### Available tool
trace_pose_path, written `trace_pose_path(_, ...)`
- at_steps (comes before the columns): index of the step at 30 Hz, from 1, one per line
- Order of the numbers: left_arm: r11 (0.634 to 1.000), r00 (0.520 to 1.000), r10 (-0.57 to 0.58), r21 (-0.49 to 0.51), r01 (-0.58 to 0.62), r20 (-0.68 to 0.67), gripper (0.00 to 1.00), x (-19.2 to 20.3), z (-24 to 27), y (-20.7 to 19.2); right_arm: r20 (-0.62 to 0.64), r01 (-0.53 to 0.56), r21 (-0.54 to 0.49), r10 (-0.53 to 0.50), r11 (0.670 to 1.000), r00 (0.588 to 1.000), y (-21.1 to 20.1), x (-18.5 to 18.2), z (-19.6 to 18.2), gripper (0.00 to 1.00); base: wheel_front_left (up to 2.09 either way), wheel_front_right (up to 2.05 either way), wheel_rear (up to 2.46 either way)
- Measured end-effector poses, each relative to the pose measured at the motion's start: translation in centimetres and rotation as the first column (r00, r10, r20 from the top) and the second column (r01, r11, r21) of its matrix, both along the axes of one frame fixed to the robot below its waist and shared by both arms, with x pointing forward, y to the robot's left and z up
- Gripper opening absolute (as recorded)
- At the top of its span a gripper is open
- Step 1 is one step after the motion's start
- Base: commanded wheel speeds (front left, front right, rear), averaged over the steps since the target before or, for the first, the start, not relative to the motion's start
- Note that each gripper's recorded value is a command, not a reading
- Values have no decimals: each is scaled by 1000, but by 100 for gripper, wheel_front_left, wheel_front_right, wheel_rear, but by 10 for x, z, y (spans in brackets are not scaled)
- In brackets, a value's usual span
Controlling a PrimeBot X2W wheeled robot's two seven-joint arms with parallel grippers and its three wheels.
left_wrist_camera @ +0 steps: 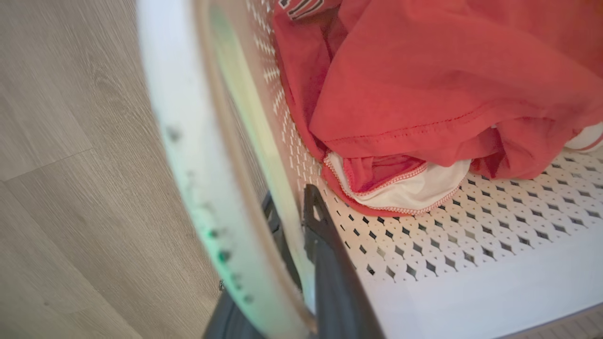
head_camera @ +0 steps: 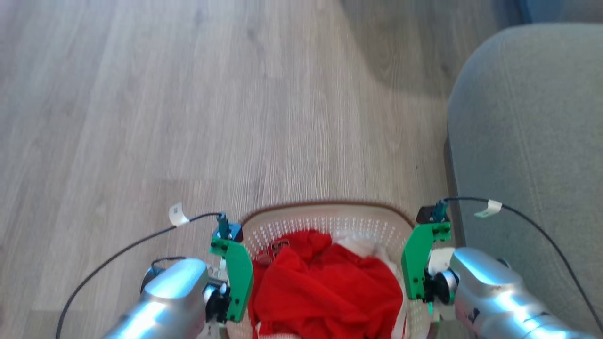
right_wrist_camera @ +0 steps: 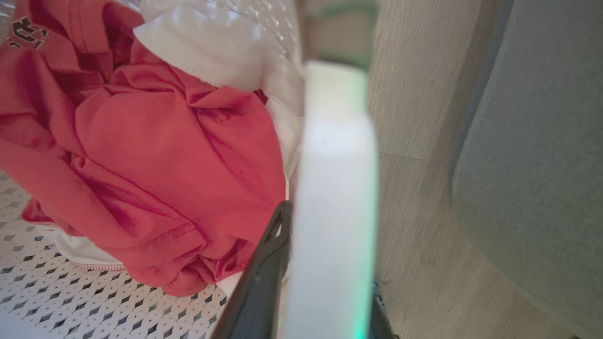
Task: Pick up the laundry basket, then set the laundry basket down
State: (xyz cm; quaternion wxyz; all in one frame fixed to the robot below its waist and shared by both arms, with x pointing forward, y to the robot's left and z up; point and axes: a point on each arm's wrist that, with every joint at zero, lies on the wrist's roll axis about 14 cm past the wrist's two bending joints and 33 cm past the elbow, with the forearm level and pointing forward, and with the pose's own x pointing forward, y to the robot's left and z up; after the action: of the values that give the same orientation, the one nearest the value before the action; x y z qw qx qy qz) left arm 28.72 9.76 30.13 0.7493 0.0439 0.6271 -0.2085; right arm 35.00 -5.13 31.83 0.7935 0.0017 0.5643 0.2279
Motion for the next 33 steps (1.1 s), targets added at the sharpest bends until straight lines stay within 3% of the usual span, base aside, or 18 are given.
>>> trace_pose_path(33, 1000, 1000, -1, 19, 1, 19, 0, -24, 19, 11, 30, -53, 8, 53, 999, 998, 13, -27, 21, 0, 0, 0, 0)
